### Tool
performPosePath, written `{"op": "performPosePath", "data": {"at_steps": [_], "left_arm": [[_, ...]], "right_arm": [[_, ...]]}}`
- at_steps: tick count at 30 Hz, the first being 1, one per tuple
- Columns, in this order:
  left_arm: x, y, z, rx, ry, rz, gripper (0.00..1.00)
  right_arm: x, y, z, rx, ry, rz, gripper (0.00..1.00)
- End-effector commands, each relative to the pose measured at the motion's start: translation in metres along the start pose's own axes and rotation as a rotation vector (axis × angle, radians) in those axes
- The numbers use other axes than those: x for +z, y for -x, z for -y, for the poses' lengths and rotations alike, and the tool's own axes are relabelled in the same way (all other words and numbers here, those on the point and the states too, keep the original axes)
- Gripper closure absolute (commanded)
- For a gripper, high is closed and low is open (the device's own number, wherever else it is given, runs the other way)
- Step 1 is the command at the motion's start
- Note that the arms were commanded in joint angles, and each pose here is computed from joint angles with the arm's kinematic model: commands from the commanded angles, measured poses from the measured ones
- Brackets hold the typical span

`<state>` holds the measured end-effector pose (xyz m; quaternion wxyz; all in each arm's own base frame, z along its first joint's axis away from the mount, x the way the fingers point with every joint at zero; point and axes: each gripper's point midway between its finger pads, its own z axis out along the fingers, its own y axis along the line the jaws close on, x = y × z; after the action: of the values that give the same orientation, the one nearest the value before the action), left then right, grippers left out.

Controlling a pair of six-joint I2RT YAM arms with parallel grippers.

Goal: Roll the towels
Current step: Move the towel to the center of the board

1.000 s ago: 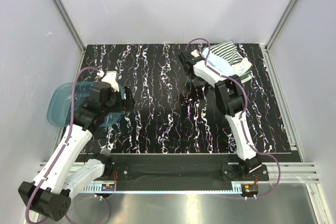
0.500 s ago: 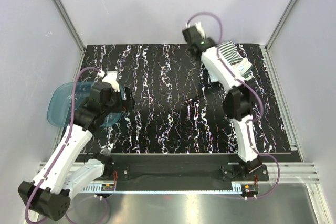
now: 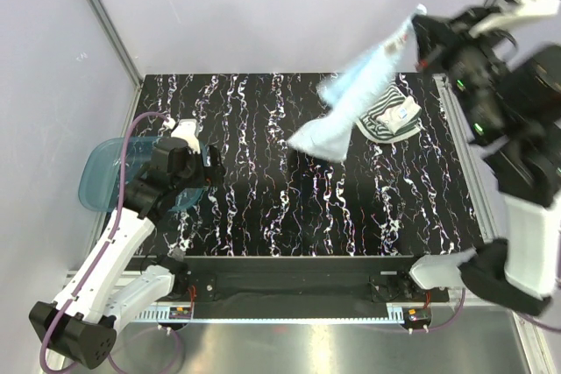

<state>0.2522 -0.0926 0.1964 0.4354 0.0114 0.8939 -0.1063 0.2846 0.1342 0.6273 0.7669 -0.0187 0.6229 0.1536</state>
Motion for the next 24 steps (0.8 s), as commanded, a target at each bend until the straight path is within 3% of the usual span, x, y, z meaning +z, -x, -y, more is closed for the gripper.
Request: {"op": "performPosePath", "data": {"at_steps": [1, 3, 4, 5, 10, 15, 21, 24], "left_arm": [[-0.007, 0.018, 0.001, 0.004, 0.009, 0.062, 0.01], [-0.006, 0.018, 0.001, -0.001, 0.010, 0.058, 0.01], [-0.005, 0.019, 0.003, -0.006, 0.004, 0.056, 0.01], [-0.006, 0.020, 0.004, -0.010, 0.001, 0.055, 0.01], [-0.003, 0.027, 0.022, -0.024, -0.056, 0.035, 0.01], [0.028, 0.012, 0.032, 0.000, -0.018, -0.075, 0.03], [0.076, -0.022, 0.046, 0.046, 0.054, -0.253, 0.22], [0.098, -0.036, 0.059, 0.068, 0.060, -0.317, 0.24]], "right_arm": [[-0.003, -0.056, -0.016, 0.022, 0.084, -0.154, 1.00], [-0.022, -0.076, -0.001, 0.043, 0.033, -0.209, 1.00], [-0.023, -0.115, 0.005, 0.021, -0.003, -0.299, 1.00], [-0.038, -0.124, 0.017, 0.024, -0.048, -0.325, 1.00], [-0.091, -0.220, 0.100, -0.048, -0.499, -0.519, 1.00], [-0.129, -0.288, 0.113, 0.045, -0.600, -0.633, 1.00], [-0.147, -0.318, 0.116, 0.097, -0.605, -0.666, 1.00], [-0.148, -0.329, 0.111, 0.113, -0.576, -0.682, 1.00]]}}
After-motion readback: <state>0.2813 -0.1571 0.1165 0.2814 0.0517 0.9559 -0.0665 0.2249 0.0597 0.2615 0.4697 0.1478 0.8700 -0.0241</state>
